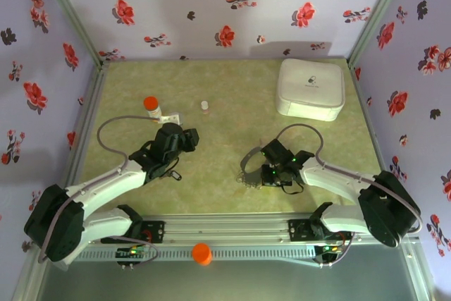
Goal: Put the keys on the keyring
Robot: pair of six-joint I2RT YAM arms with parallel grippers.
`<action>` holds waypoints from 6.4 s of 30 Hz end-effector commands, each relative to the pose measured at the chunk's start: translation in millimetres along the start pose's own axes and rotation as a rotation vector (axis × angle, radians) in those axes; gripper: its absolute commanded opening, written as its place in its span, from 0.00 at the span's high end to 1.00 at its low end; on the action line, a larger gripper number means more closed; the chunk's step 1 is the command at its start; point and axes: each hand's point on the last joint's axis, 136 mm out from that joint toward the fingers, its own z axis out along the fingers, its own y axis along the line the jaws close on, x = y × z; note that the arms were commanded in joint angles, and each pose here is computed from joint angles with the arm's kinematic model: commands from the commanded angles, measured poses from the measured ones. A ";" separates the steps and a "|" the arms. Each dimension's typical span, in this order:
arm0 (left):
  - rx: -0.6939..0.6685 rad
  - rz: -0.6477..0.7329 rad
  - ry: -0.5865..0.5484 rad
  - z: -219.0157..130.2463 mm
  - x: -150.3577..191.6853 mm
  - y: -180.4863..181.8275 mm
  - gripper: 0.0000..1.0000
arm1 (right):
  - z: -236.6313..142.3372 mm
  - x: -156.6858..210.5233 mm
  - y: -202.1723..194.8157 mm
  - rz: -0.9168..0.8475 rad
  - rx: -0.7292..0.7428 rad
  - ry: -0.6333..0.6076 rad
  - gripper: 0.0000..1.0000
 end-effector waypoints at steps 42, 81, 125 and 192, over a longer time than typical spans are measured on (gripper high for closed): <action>0.062 0.499 -0.169 -32.2 -62.2 -39.0 0.55 | -137.2 -104.1 131.7 -0.904 -0.279 -0.624 1.00; 1.125 0.983 -0.015 -59.3 113.9 -120.5 0.72 | -95.4 -5.9 155.2 -1.367 -0.564 -0.530 1.00; 1.214 1.024 -0.140 -90.4 101.3 -143.0 0.84 | -87.4 4.3 161.0 -1.456 -0.513 -0.522 1.00; 0.600 0.902 -0.365 -39.7 32.8 -116.3 1.00 | -126.3 -44.3 128.7 -0.871 -0.451 -0.796 0.51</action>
